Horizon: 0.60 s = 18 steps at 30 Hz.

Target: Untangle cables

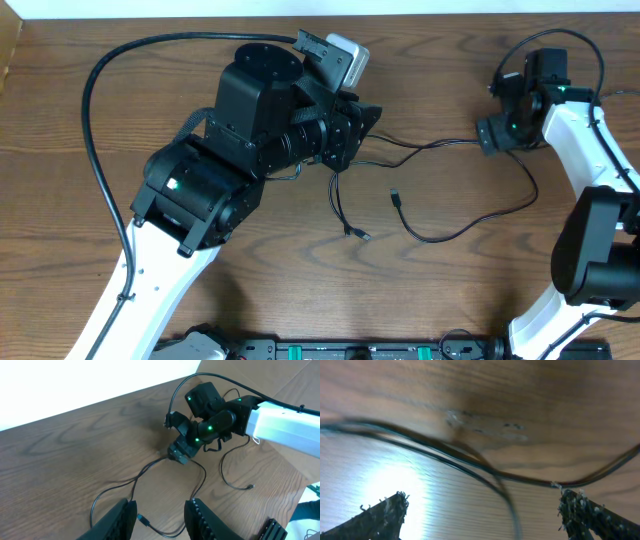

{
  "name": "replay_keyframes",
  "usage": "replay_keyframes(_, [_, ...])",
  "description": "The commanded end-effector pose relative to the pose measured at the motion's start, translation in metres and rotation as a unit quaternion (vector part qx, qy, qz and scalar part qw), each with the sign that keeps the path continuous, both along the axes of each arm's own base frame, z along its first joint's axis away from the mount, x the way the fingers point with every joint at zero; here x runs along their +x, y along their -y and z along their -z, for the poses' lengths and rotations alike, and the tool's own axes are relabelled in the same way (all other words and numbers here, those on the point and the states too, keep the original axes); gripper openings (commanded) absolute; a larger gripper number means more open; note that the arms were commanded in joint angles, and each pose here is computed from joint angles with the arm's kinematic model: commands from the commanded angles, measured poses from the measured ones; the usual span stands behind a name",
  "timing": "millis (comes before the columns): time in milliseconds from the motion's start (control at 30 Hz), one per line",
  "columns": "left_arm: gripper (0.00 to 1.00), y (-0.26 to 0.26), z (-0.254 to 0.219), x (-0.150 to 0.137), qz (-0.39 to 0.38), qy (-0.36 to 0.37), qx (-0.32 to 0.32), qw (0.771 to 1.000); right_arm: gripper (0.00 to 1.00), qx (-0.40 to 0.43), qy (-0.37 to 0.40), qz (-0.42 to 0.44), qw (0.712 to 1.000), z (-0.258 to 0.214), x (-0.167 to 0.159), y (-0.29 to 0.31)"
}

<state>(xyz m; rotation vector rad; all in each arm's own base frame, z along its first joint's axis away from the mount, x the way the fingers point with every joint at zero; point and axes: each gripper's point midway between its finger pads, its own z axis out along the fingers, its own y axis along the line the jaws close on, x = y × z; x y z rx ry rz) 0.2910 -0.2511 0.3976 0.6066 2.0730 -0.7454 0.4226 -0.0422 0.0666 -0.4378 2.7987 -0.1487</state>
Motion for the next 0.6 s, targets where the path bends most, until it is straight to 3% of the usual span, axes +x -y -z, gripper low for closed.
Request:
replay_keyframes(0, [0.38, -0.001, -0.005, 0.003, -0.003, 0.011, 0.002, 1.000, 0.97, -0.078, -0.016, -0.188, 0.979, 0.005, 0.000, 0.009])
replay_keyframes(67, [0.39, -0.001, -0.005, 0.003, -0.003, 0.011, 0.002, 1.000, 0.97, -0.089, 0.007, -0.242, 0.966, 0.006, 0.010, 0.006])
replay_keyframes(100, [0.40, -0.001, -0.006, 0.003, -0.003, 0.012, 0.001, 1.000, 0.88, -0.086, 0.030, -0.250, 0.964, 0.004, 0.019, 0.002])
replay_keyframes(167, [0.40, 0.000, -0.008, 0.004, -0.005, 0.015, -0.005, 1.000, 0.83, -0.083, 0.033, -0.251, 0.964, 0.004, 0.019, 0.001])
replay_keyframes(400, [0.40, 0.002, -0.016, 0.008, -0.012, 0.022, -0.022, 0.999, 0.90, -0.081, 0.013, -0.252, 0.964, 0.023, 0.004, 0.012])
replay_keyframes(567, [0.40, 0.002, -0.016, 0.008, -0.013, 0.020, -0.023, 0.999, 0.70, -0.085, 0.022, -0.247, 0.965, 0.036, 0.002, 0.015])
